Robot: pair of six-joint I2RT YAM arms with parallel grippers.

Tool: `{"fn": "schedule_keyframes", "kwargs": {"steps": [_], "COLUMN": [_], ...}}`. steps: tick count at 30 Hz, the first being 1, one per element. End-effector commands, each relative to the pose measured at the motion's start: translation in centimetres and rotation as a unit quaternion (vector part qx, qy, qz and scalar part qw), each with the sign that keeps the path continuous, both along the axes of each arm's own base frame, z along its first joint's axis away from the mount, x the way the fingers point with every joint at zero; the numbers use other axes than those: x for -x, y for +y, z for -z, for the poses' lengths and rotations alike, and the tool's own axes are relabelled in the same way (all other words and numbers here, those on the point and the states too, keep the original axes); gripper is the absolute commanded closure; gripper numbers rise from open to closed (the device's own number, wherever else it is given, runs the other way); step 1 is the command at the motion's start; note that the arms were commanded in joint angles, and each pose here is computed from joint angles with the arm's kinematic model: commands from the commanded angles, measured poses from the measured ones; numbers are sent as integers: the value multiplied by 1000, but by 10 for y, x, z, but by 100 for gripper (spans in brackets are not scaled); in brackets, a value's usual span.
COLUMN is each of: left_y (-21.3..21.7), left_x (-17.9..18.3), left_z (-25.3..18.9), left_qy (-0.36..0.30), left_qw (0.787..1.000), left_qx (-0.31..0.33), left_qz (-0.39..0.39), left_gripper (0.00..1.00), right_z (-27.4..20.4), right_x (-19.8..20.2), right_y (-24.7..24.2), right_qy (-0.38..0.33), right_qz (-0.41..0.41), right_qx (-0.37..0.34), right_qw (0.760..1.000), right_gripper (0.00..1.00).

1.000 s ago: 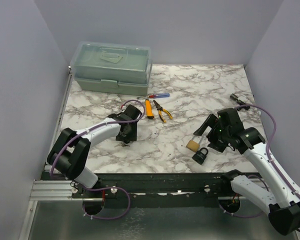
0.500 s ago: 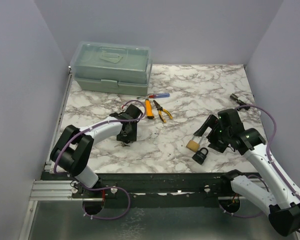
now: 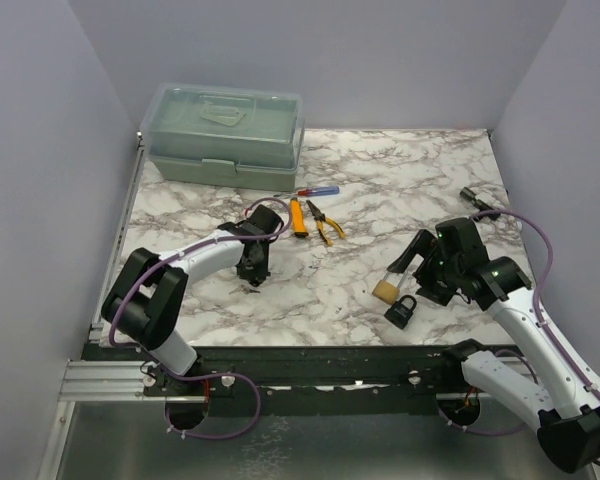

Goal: Unlock with the key

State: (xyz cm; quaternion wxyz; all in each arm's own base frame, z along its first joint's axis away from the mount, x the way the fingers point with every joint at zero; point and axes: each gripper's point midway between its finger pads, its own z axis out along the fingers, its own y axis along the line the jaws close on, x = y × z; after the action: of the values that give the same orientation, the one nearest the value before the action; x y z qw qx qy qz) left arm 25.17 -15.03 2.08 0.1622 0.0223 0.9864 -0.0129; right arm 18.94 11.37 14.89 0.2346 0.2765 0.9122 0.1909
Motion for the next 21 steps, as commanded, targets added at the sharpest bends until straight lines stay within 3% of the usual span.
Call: {"fn": "schedule_keyframes", "kwargs": {"steps": [1, 11, 17, 21], "left_y": [-12, -50, -92, -113], "left_x": [2, 17, 39, 52], "left_z": [-19, -57, -75, -83], "left_qy": [-7, -40, -65, -84], "left_qw": [999, 985, 960, 943], "left_qx": [44, 105, 130, 142], "left_qz": [17, 135, 238, 288], "left_gripper": [100, 100, 100, 100], "right_z": [-9, -37, -57, -49], "right_x": [-3, -8, 4, 3], "right_y": [4, 49, 83, 88], "right_qy": [-24, -99, -145, -137], "right_qz": [-17, -135, -236, -244], "right_qx": [-7, -101, -184, -196], "right_qw": [1000, 981, 943, 940], "right_gripper": [0, 1, 2, 4]}}
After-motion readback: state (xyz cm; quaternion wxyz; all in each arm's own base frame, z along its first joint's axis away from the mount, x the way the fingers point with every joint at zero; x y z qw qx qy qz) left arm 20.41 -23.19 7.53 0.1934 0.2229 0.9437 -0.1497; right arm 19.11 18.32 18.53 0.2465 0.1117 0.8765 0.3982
